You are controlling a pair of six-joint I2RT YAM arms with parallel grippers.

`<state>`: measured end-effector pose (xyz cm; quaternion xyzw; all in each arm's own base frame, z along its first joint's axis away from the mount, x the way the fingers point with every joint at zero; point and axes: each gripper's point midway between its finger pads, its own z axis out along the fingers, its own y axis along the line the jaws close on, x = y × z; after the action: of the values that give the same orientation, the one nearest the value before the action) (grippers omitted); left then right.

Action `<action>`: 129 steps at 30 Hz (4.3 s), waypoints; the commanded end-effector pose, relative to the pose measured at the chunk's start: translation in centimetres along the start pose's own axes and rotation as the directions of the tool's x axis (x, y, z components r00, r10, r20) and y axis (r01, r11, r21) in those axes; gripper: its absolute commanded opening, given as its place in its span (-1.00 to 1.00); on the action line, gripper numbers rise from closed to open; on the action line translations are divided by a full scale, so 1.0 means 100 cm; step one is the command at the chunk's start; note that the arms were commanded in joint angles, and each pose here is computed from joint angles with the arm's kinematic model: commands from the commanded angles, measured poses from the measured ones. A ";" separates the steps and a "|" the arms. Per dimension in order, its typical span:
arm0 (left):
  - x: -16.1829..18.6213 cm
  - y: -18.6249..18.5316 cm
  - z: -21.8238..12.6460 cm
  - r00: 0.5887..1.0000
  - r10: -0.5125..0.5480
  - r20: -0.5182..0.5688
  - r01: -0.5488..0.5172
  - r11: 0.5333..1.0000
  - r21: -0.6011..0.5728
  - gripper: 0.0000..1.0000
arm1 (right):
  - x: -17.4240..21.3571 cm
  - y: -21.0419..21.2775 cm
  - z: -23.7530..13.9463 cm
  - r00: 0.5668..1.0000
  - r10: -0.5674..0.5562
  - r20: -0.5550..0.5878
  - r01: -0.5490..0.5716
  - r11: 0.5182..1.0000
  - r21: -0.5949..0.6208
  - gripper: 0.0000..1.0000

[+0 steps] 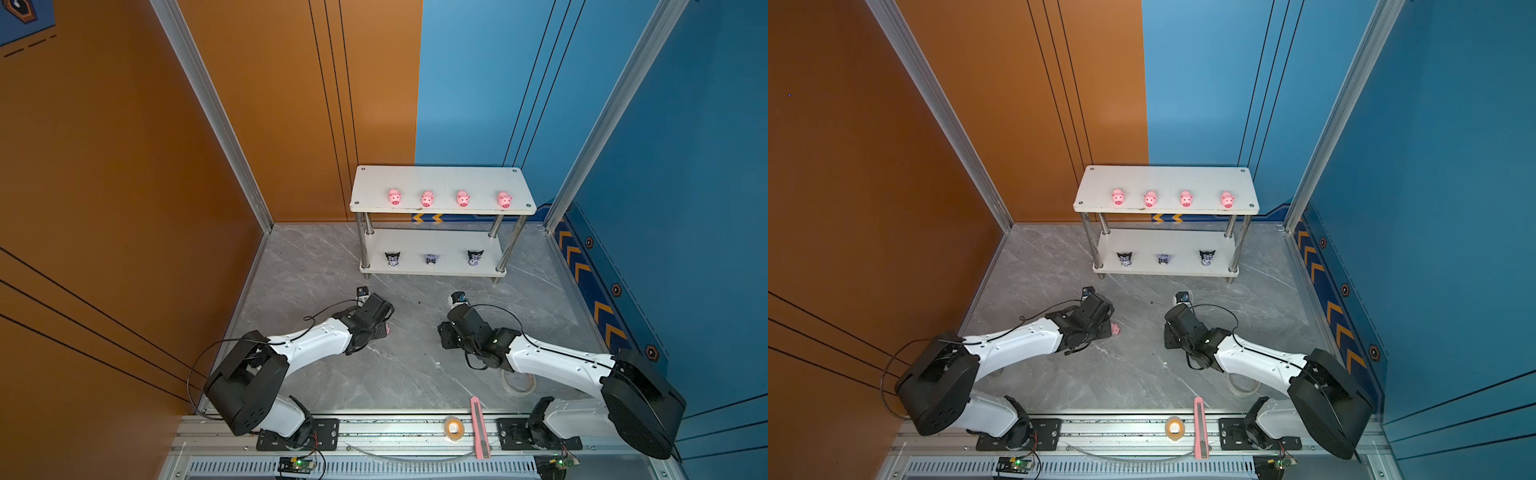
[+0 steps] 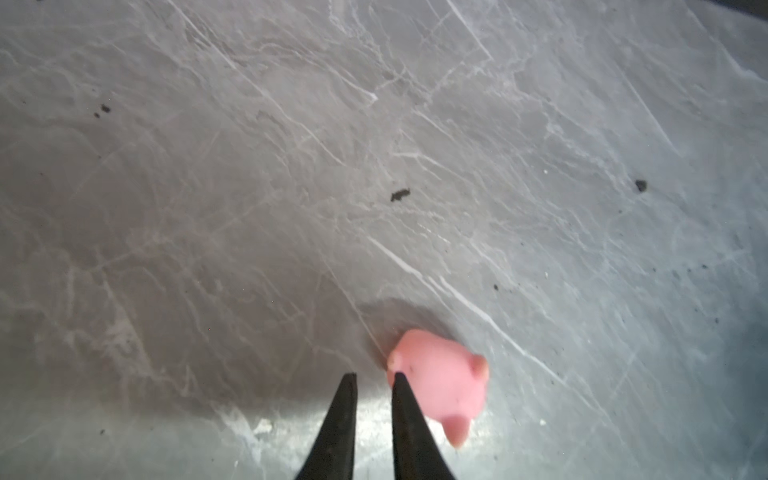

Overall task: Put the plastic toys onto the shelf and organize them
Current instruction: 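Lower the open left gripper over the pink pig on the floor, then close the left gripper on the pink pig on the floor, then lift the pink pig with the left gripper up to the top shelf edge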

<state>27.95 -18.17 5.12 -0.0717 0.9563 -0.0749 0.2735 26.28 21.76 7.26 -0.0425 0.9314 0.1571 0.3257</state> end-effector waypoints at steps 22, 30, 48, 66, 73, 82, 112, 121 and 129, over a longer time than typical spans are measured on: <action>-0.003 -0.002 0.041 0.997 0.041 -0.063 -0.048 0.994 -0.100 -0.56 | -0.010 -0.013 -0.013 0.998 0.010 0.064 -0.012 1.000 0.021 -0.19; -0.009 0.011 0.026 0.998 0.042 -0.047 -0.048 0.991 -0.123 -0.43 | -0.017 -0.018 -0.017 0.997 0.015 0.078 -0.018 0.999 0.034 -0.18; -0.007 -0.056 0.005 0.999 0.031 -0.013 -0.030 0.999 0.032 0.41 | -0.021 -0.026 -0.017 0.997 0.030 0.076 -0.033 0.999 0.035 -0.11; -0.013 -0.053 0.040 0.997 0.024 -0.071 -0.030 0.997 -0.072 -0.08 | -0.023 -0.047 -0.016 0.995 0.067 0.074 -0.070 0.997 0.039 -0.10; -0.018 -0.056 0.041 0.996 0.040 -0.077 -0.045 0.997 -0.068 -0.51 | -0.022 -0.049 -0.013 0.995 0.073 0.063 -0.076 0.996 0.038 -0.10; -0.044 -0.051 -0.016 0.993 0.112 -0.040 -0.114 0.992 -0.056 -0.63 | -0.020 -0.052 -0.007 0.996 0.079 0.048 -0.081 0.996 0.038 -0.10; -0.302 -0.055 -0.235 0.889 0.290 0.355 -0.274 0.957 -0.095 -0.55 | 0.001 -0.052 0.018 0.996 0.080 -0.039 -0.079 0.997 0.017 -0.17; -0.327 -0.058 -0.210 0.907 0.220 0.360 -0.222 0.974 -0.037 -0.54 | 0.002 -0.052 0.020 0.995 0.083 -0.047 -0.082 0.997 0.016 -0.17; -0.341 -0.063 -0.205 0.908 0.167 0.385 -0.185 0.983 0.012 -0.53 | 0.007 -0.048 0.024 0.994 0.090 -0.070 -0.090 0.996 0.000 -0.18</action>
<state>46.15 -16.01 40.74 0.0141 0.8853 -0.0376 0.4632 28.11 17.68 4.05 0.0020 0.9424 0.1657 0.2905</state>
